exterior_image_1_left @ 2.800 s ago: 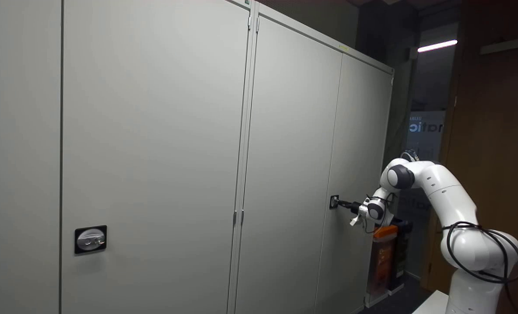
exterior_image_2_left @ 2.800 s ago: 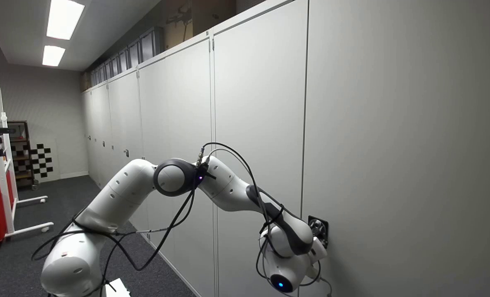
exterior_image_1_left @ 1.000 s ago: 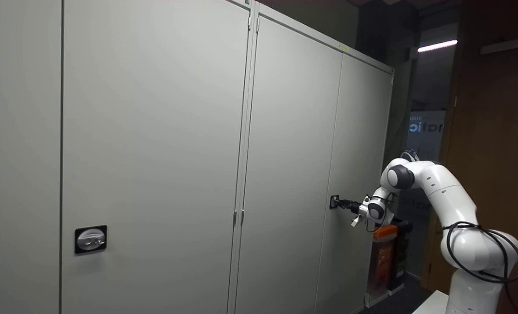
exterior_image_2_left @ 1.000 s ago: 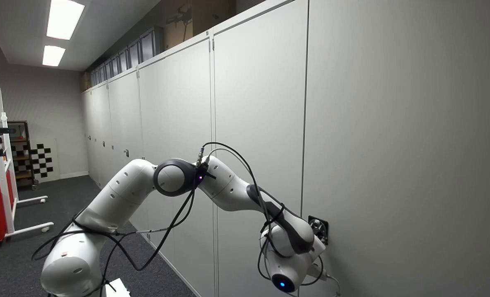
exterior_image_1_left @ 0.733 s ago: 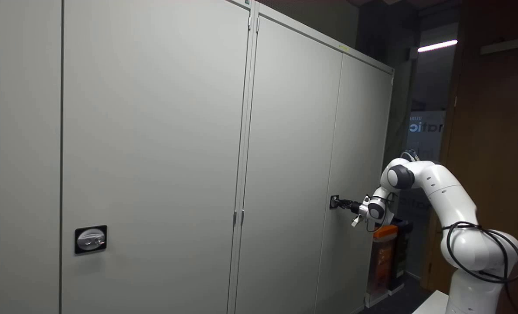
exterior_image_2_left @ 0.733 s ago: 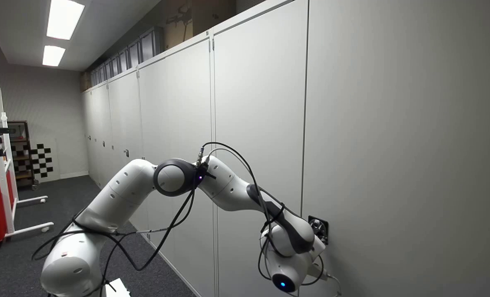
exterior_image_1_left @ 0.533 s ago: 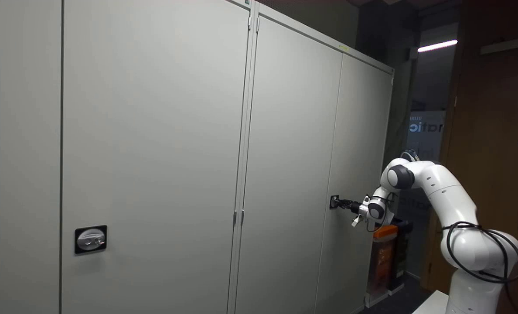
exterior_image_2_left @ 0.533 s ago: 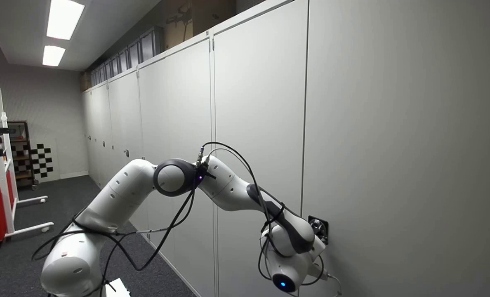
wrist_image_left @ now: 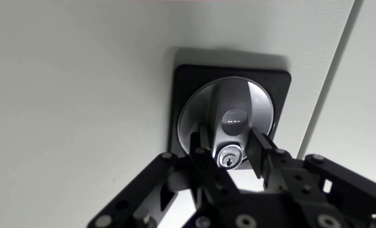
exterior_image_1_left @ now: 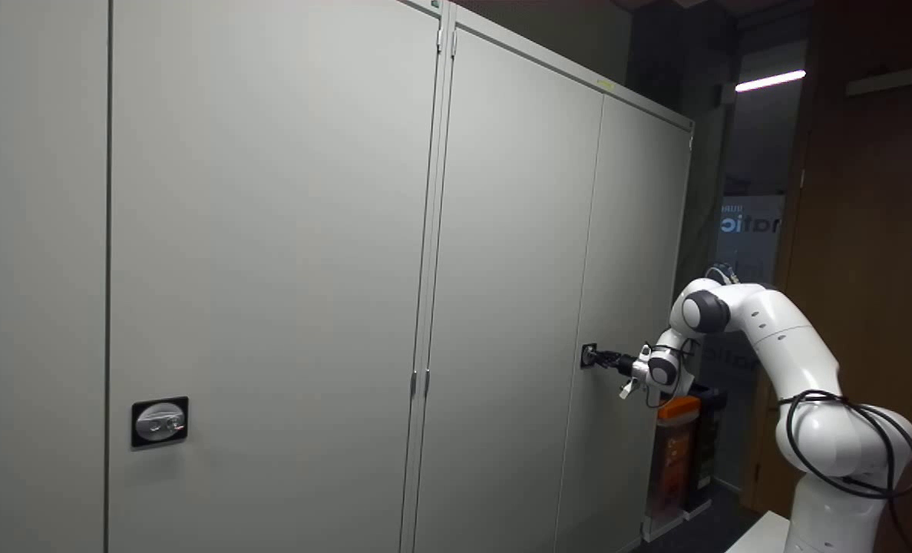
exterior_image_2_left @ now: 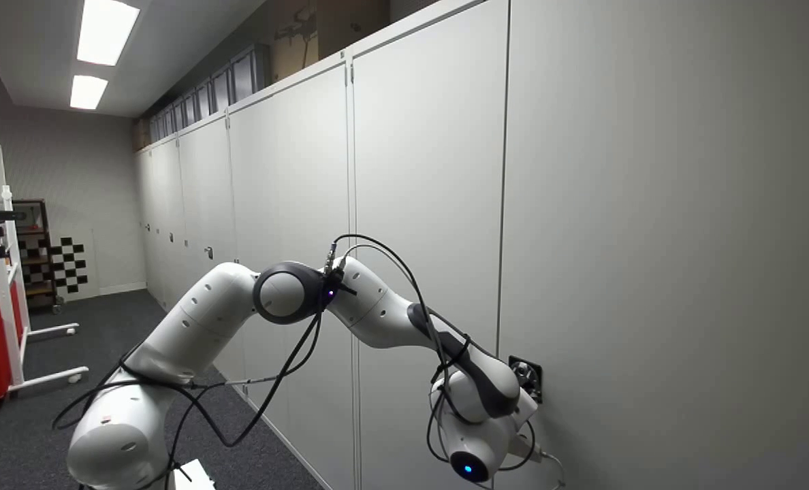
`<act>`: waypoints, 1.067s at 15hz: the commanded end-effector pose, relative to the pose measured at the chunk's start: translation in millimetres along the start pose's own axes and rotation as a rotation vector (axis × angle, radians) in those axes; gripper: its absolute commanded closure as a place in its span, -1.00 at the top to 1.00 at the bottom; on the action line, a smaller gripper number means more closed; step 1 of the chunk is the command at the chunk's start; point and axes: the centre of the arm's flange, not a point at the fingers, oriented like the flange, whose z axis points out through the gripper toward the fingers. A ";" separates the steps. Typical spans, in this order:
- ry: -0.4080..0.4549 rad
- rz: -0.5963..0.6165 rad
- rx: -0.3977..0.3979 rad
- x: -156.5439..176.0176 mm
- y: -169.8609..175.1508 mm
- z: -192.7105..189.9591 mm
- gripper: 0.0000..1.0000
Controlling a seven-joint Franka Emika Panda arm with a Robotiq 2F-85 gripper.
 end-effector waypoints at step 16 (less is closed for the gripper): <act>0.051 -0.008 -0.167 52.6 59.7 -19.3 1.00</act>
